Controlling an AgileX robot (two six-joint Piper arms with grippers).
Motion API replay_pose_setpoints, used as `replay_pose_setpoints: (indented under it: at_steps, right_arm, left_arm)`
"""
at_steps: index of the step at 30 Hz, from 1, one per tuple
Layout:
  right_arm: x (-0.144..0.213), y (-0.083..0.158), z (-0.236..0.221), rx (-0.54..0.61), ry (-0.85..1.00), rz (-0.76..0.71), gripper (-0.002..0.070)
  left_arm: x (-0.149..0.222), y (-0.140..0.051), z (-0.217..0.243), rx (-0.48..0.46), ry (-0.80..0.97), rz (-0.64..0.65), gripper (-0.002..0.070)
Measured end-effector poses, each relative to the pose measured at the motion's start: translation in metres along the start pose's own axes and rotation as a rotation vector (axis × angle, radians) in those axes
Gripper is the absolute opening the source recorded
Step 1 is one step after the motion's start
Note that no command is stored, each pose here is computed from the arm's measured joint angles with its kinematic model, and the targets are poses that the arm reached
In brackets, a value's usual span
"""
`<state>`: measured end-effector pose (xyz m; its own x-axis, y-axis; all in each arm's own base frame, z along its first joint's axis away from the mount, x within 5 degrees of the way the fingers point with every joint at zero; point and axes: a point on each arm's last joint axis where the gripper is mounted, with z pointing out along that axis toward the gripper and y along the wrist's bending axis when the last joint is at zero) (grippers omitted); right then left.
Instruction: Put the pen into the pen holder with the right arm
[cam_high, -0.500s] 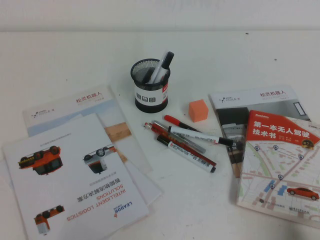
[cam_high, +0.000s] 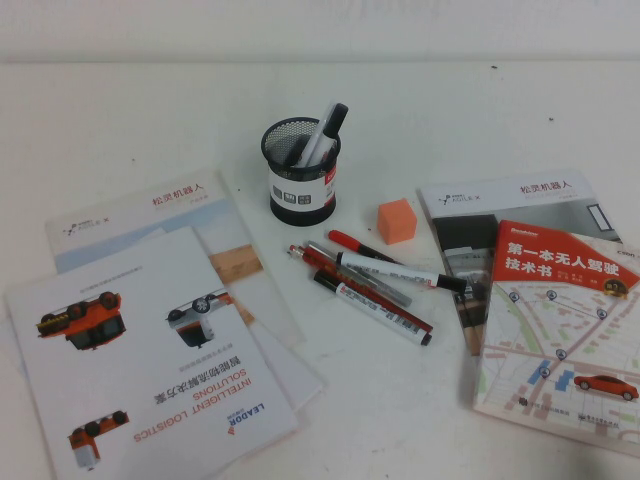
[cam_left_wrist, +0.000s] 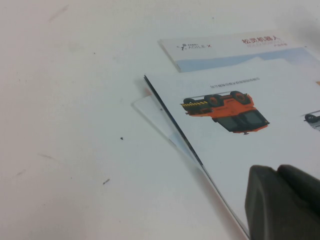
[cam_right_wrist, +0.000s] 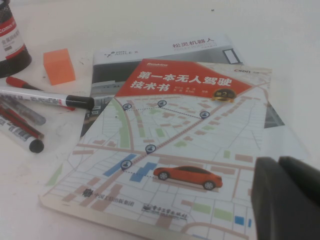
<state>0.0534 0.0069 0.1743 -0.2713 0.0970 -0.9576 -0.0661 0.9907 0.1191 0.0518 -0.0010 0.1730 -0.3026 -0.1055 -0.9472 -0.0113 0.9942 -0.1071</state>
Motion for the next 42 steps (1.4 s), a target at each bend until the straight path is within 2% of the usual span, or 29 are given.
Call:
replay_pose_setpoints:
  at_steps: [16,30,33,36,39,42]
  right_arm:
    - [0.000,0.000,0.000,-0.003,0.000,0.010,-0.0020]
    - [0.000,0.003,0.000,-0.028,-0.001,0.080,-0.0020]
    - [-0.001,0.006,0.000,-0.065,-0.010,0.190,-0.0020]
    - [-0.007,0.011,-0.001,-0.136,-0.059,0.436,-0.0020]
    - [-0.015,0.014,-0.002,-0.213,-0.106,0.750,-0.0020]
    - [-0.018,0.014,-0.003,-0.245,-0.124,0.899,-0.0020]
  left_arm:
    - [0.000,0.000,0.000,0.000,0.000,0.000,-0.0003]
    - [0.000,0.000,0.000,0.000,0.000,0.000,-0.0003]
    - [0.000,0.000,0.000,0.000,0.000,0.000,-0.0003]
    - [0.000,0.000,0.000,0.000,0.000,0.000,-0.0002]
    - [0.000,0.000,0.000,0.000,0.000,0.000,-0.0003]
    - [0.000,0.000,0.000,0.000,0.000,0.000,-0.0003]
